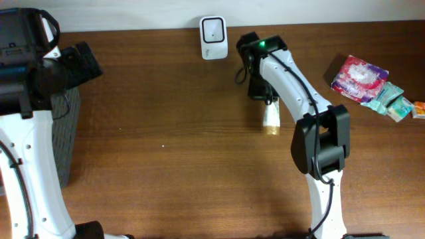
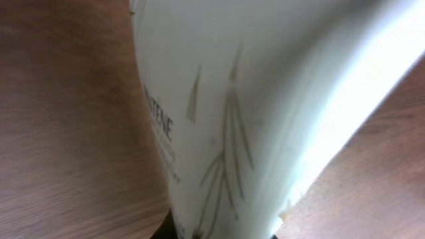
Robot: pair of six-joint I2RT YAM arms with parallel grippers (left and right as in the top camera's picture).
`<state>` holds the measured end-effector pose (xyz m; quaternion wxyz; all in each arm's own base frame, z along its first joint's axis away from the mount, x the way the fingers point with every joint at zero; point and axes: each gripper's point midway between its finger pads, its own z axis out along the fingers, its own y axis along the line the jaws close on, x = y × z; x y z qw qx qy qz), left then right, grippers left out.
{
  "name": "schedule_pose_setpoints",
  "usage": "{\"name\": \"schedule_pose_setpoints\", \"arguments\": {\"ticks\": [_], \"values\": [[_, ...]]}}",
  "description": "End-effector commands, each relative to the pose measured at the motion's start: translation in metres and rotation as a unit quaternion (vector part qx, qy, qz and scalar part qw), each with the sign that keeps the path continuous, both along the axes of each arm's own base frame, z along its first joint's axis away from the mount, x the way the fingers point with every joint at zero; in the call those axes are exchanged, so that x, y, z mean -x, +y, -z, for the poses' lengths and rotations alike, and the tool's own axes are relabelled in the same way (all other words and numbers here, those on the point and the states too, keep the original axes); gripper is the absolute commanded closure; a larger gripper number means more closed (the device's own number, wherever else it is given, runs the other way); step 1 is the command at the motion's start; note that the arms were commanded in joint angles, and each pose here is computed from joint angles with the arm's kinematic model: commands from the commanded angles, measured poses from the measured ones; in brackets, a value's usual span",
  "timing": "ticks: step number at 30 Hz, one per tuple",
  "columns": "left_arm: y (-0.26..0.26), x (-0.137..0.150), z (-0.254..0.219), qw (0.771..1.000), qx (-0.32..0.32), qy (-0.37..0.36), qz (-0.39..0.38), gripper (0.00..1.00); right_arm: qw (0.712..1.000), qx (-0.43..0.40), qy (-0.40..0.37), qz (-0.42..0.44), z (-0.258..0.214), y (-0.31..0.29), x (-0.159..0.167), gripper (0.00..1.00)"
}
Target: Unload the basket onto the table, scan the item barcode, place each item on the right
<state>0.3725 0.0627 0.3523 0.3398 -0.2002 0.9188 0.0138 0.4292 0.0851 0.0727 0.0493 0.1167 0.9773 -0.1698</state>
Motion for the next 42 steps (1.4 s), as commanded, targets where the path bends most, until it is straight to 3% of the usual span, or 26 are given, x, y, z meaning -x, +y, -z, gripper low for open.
{"name": "schedule_pose_setpoints", "arguments": {"ticks": [1, 3, 7, 8, 13, 16, 18, 19, 20, 21, 24, 27, 28, 31, 32, 34, 38, 42], "values": [[0.002, 0.002, -0.004, 1.000, 0.000, -0.006, -0.005, 0.01, 0.999, 0.041, -0.024, 0.000, -0.003, -0.008, 0.000, 0.90], [0.002, 0.002, -0.004, 1.000, 0.000, -0.006, -0.005, 0.01, 1.000, 0.007, -0.023, -0.003, 0.007, 0.008, -0.001, 0.81], [0.002, 0.002, -0.004, 1.000, 0.000, -0.006, -0.005, 0.01, 0.999, -0.030, -0.019, -0.035, 0.013, 0.049, 0.006, 0.74], [0.002, 0.002, -0.004, 1.000, 0.000, -0.006, -0.005, 0.01, 0.998, -0.049, -0.017, -0.045, 0.015, 0.064, 0.009, 0.67], [0.002, 0.002, -0.004, 1.000, 0.000, -0.006, -0.005, 0.01, 0.980, -0.154, -0.019, -0.124, 0.015, 0.146, 0.019, 0.61], [0.002, 0.002, -0.004, 1.000, 0.000, -0.006, -0.005, 0.01, 0.983, -0.144, -0.036, -0.110, -0.017, 0.122, 0.001, 0.56], [0.002, 0.002, -0.004, 1.000, 0.000, -0.006, -0.005, 0.01, 0.983, -0.142, -0.040, -0.112, -0.026, 0.080, -0.021, 0.37], [0.002, 0.002, -0.004, 1.000, 0.000, -0.006, -0.005, 0.01, 0.983, -0.138, -0.035, -0.117, -0.024, 0.069, -0.024, 0.32], [0.002, 0.002, -0.004, 1.000, 0.000, -0.006, -0.005, 0.01, 0.984, -0.133, -0.024, -0.119, -0.018, 0.049, -0.027, 0.18], [0.002, 0.002, -0.004, 1.000, 0.000, -0.006, -0.005, 0.01, 0.984, -0.137, -0.018, -0.108, -0.010, 0.038, -0.028, 0.18], [0.002, 0.002, -0.004, 1.000, 0.000, -0.006, -0.005, 0.01, 0.973, -0.193, -0.008, -0.124, 0.017, 0.052, -0.025, 0.25], [0.002, 0.002, -0.004, 1.000, 0.000, -0.006, -0.005, 0.01, 0.971, -0.200, -0.004, -0.134, 0.045, 0.062, -0.018, 0.60], [0.002, 0.002, -0.004, 1.000, 0.000, -0.006, -0.005, 0.01, 0.968, -0.208, 0.000, -0.136, 0.048, 0.067, -0.015, 0.67], [0.002, 0.002, -0.004, 1.000, 0.000, -0.006, -0.005, 0.01, 0.966, -0.211, 0.000, -0.148, 0.050, 0.078, -0.013, 0.68], [0.002, 0.002, -0.004, 1.000, 0.000, -0.006, -0.005, 0.01, 0.966, -0.211, 0.000, -0.152, 0.050, 0.082, -0.012, 0.58], [0.002, 0.002, -0.004, 1.000, 0.000, -0.006, -0.005, 0.01, 0.965, -0.209, 0.009, -0.157, 0.056, 0.087, -0.005, 0.55], [0.002, 0.002, -0.004, 1.000, 0.000, -0.006, -0.005, 0.01, 0.964, -0.214, 0.026, -0.154, 0.066, 0.087, 0.004, 0.96], [0.002, 0.002, -0.004, 1.000, 0.000, -0.006, -0.005, 0.01, 0.955, -0.244, -0.017, -0.166, 0.037, 0.103, -0.021, 0.96]]}}
